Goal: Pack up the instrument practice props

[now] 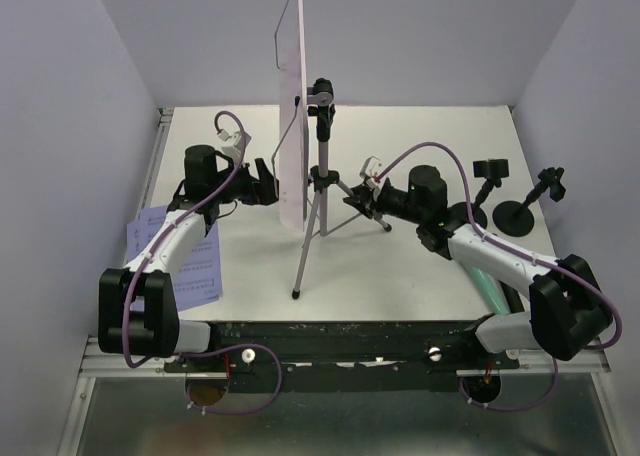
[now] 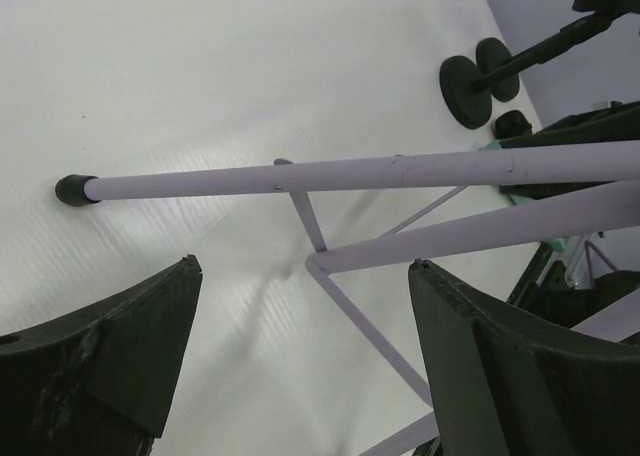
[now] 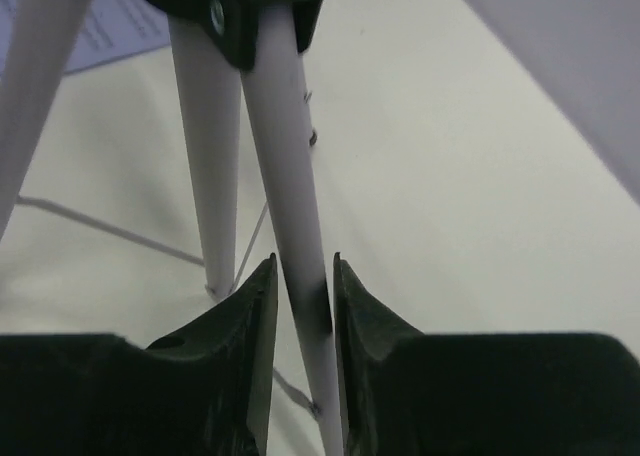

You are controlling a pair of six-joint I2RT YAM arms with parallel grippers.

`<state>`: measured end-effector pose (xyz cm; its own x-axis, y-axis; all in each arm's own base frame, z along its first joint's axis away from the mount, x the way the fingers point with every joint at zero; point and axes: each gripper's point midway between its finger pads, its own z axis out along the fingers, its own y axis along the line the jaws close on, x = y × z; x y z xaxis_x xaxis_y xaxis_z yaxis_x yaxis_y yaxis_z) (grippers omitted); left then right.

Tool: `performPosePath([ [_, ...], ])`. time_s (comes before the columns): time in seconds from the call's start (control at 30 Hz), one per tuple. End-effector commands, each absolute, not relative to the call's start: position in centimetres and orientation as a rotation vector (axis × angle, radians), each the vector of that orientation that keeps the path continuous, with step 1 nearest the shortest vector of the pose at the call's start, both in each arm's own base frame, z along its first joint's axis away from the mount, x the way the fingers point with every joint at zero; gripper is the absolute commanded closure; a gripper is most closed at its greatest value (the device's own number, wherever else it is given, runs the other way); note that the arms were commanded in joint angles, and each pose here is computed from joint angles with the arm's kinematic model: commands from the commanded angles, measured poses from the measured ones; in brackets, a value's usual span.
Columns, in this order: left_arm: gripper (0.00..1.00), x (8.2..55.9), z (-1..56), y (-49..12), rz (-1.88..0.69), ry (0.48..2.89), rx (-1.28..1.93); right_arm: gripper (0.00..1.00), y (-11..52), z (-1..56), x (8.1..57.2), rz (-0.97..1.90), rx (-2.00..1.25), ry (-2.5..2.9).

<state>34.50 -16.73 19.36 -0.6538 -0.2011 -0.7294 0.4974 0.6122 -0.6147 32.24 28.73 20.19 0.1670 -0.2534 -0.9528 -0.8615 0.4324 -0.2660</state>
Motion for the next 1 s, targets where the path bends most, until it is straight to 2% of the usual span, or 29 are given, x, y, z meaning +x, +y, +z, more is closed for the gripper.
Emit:
performPosePath([
  [0.0,0.06,34.1,17.8,-16.1,-1.007,2.013,0.372,0.56,26.4,11.9,28.0,0.688,-1.188,1.828],
  [0.03,0.06,34.1,17.4,-16.0,-0.988,2.015,0.388,0.47,26.4,12.7,28.1,0.682,-1.211,1.811],
  [0.1,0.06,34.1,16.8,-15.7,-0.965,2.021,0.395,0.35,26.4,14.5,28.1,0.673,-1.228,1.774],
  [0.17,0.06,34.0,16.6,-15.7,-0.954,2.018,0.413,0.28,26.3,16.3,28.0,0.663,-1.238,1.734],
  [0.23,0.06,33.9,16.4,-15.5,-0.935,2.017,0.435,0.25,26.3,18.0,27.3,0.678,-1.25,1.699],
  [0.43,0.09,33.0,15.8,-14.9,-0.856,2.005,0.52,0.24,27.3,26.1,26.0,0.789,-1.152,1.565],
  [0.57,0.1,32.0,15.6,-14.4,-0.828,2.002,0.504,0.24,28.6,32.2,27.1,0.862,-0.986,1.481],
  [0.73,0.1,31.1,14.9,-14.0,-0.818,2.033,0.479,0.24,29.5,38.8,28.9,0.73,-0.805,1.315],
  [0.97,0.1,32.2,16.1,-13.7,-0.778,2.002,0.445,0.25,31.5,39.9,28.7,0.669,-0.767,1.303],
])
